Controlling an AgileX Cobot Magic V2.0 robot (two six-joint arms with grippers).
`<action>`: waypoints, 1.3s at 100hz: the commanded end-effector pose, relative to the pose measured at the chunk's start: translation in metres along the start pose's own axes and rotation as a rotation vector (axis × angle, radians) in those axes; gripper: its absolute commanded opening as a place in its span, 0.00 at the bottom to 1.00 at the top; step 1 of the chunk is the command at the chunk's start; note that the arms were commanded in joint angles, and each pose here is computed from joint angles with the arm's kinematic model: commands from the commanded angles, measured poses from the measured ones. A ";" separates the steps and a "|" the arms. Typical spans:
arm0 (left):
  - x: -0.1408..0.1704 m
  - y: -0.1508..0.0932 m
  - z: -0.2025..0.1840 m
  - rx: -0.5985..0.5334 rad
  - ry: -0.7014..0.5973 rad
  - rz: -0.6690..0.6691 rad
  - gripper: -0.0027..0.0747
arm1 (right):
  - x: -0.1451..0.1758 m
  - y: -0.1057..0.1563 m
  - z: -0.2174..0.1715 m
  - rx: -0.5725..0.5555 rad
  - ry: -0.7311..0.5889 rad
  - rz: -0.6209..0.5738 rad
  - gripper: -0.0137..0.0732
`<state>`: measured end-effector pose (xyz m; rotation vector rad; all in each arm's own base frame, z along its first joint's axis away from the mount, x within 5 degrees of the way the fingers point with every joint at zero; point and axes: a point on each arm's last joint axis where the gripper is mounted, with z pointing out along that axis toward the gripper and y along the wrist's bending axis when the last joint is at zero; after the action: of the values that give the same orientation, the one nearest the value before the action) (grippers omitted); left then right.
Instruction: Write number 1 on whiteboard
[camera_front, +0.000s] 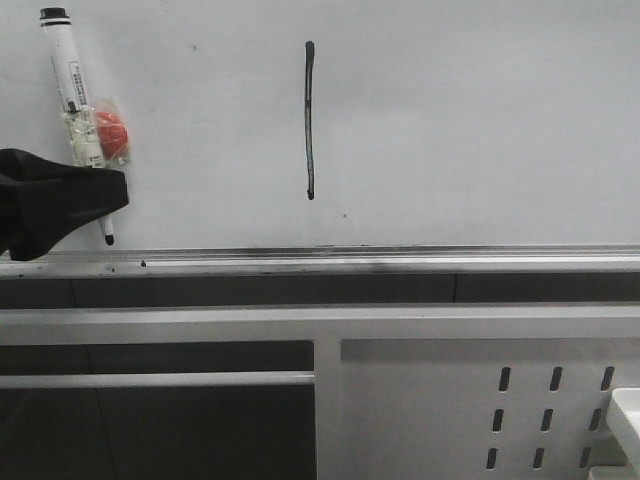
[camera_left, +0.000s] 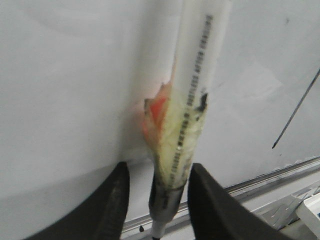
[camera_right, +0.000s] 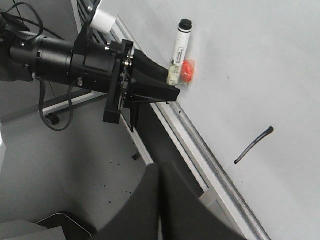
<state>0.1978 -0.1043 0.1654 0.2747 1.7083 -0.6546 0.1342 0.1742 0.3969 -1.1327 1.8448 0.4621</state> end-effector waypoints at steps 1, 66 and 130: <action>-0.029 -0.008 -0.001 0.073 -0.262 -0.011 0.55 | -0.013 -0.004 -0.009 0.032 -0.102 -0.011 0.08; -0.018 -0.029 -0.084 0.162 -0.289 0.044 0.26 | 0.067 0.011 -0.051 0.119 -0.400 -0.041 0.08; -0.041 -0.049 -0.058 0.318 -0.195 0.313 0.01 | 0.187 0.031 -0.039 0.127 -0.554 0.079 0.08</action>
<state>0.1232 -0.0960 0.2017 0.6434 1.4266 -0.6819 0.0529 0.0669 0.2408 -0.8183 1.5027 0.6051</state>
